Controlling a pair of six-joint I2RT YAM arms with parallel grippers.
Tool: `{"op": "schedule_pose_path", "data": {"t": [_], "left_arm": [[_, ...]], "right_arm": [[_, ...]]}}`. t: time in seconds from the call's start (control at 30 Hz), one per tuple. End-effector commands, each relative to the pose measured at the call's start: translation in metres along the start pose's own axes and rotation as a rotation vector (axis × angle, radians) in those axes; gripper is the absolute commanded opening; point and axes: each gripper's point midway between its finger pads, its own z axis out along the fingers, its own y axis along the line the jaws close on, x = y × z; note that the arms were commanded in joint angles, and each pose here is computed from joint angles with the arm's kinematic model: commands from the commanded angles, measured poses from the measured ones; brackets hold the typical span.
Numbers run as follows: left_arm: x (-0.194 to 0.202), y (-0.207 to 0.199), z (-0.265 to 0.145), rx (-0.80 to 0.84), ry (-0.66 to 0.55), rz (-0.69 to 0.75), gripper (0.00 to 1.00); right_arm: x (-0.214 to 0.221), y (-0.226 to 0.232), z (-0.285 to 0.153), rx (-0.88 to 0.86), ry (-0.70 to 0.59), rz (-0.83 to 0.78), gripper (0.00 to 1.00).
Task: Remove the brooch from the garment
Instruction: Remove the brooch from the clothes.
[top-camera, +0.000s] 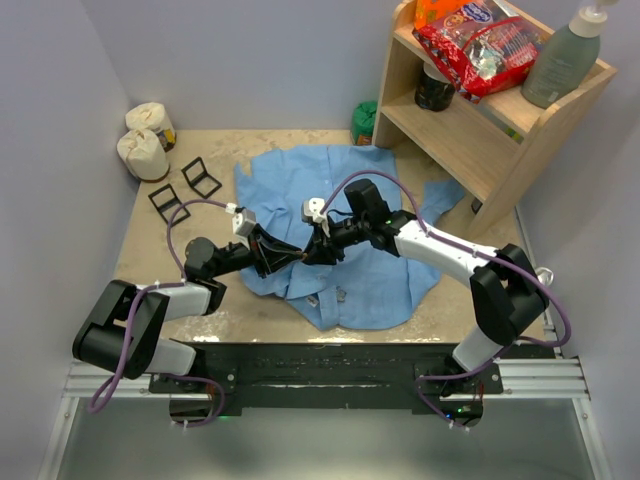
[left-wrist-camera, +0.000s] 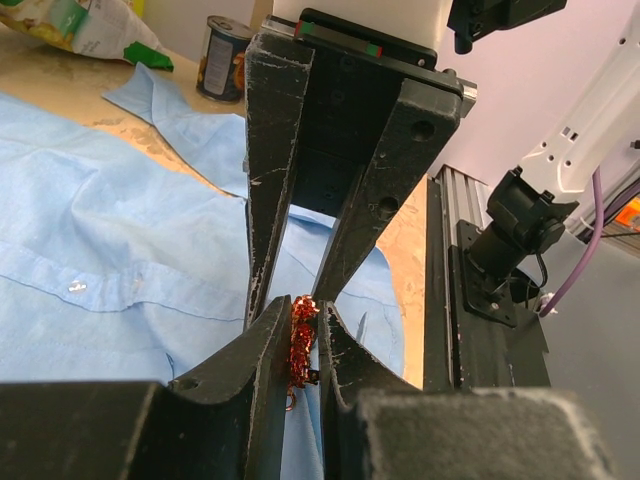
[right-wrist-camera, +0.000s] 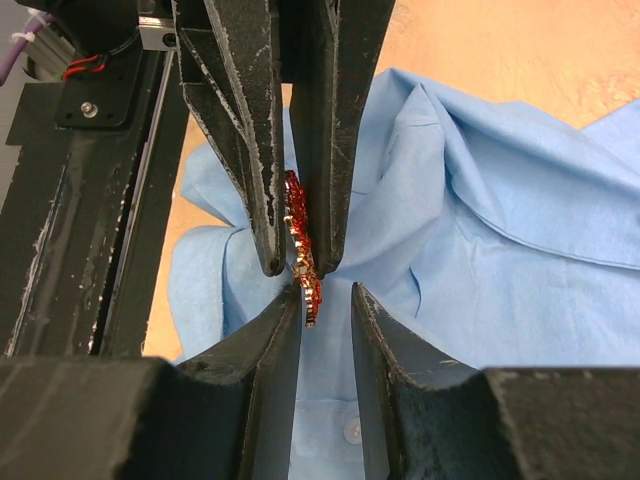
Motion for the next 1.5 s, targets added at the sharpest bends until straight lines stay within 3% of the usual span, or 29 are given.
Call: {"op": "schedule_pose_path", "data": {"t": [0.0, 0.9, 1.03, 1.17, 1.23, 1.27, 1.37, 1.4, 1.47], "left_arm": [[-0.090, -0.058, -0.004, 0.188, -0.318, 0.522, 0.00], [-0.086, -0.055, -0.003, 0.184, -0.310, 0.517, 0.00], [-0.086, -0.056, -0.003, 0.183, -0.311, 0.515, 0.00], [-0.086, -0.055, -0.003, 0.182, -0.310, 0.513, 0.00], [-0.085, -0.055, -0.003, 0.185, -0.306, 0.512, 0.00], [-0.085, -0.055, -0.003, 0.185, -0.307, 0.517, 0.03], [-0.085, -0.058, -0.005, 0.195, -0.301, 0.534, 0.27], [-0.086, -0.056, -0.006, 0.187, -0.301, 0.537, 0.41], [-0.087, -0.055, -0.009, 0.180, -0.302, 0.537, 0.50]], "right_arm": [[-0.026, 0.008, -0.007, -0.027, -0.054, -0.057, 0.31], [-0.039, 0.007, -0.014, -0.014, -0.063, -0.088, 0.25], [-0.034, 0.006, -0.011, -0.013, -0.055, -0.079, 0.18], [-0.036, 0.005, -0.011, -0.016, -0.056, -0.079, 0.00], [-0.035, 0.005, -0.012, -0.016, -0.045, -0.073, 0.00], [-0.041, 0.002, -0.013, -0.011, -0.044, -0.100, 0.00], [-0.043, -0.008, -0.020, 0.030, 0.030, -0.116, 0.00], [-0.034, -0.008, -0.024, 0.042, 0.088, -0.092, 0.00], [-0.038, -0.014, -0.029, 0.070, 0.122, -0.121, 0.00]]}}
